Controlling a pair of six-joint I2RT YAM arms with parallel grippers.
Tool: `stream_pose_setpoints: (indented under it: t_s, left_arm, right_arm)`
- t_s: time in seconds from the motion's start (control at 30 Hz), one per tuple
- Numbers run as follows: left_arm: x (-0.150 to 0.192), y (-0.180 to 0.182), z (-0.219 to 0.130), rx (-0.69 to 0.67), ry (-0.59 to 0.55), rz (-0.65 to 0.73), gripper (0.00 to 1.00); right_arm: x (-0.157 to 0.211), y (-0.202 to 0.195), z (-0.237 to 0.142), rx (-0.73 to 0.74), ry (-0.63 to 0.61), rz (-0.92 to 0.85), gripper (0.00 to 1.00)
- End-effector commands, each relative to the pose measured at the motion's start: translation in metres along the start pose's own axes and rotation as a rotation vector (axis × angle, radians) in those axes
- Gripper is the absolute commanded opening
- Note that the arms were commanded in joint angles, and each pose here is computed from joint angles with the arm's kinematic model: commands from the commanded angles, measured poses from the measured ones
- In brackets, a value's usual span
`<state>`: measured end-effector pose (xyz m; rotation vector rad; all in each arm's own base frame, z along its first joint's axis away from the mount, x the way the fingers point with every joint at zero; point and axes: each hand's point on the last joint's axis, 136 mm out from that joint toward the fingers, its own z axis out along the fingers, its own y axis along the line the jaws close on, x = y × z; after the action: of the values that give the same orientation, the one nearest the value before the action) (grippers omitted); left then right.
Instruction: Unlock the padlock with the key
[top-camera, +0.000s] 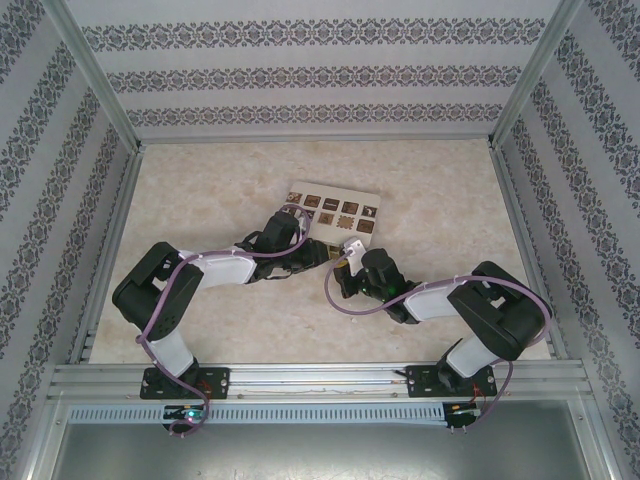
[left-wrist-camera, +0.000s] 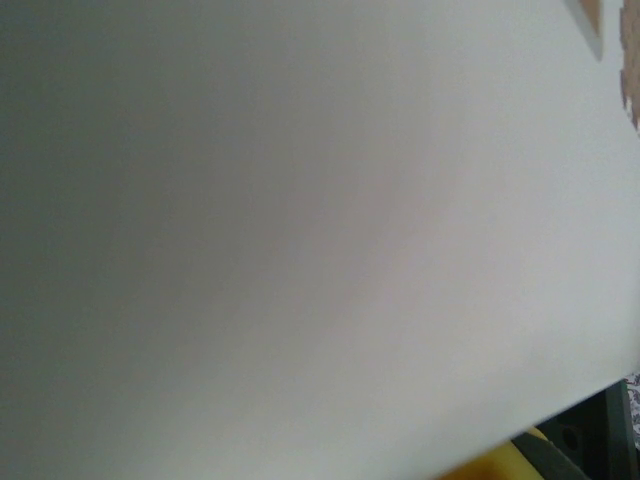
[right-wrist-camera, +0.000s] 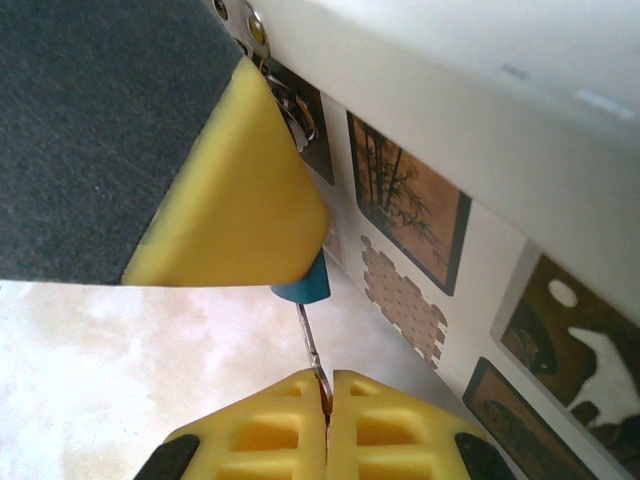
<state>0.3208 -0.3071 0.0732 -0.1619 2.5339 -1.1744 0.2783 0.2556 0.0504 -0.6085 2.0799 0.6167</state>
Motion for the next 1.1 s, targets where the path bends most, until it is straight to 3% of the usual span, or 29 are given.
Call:
stream_pose_setpoints:
  t_s: [0.0, 1.07]
  left_arm:
    - [-0.010, -0.044, -0.010, 0.130, -0.016, 0.025, 0.25]
    - [-0.010, -0.056, -0.018, 0.163, -0.005, 0.012, 0.25]
  right_arm:
    - [-0.033, 0.006, 0.000, -0.033, -0.123, 0.005, 0.00]
    - [-0.067, 0.012, -0.004, -0.055, -0.283, -0.013, 0.00]
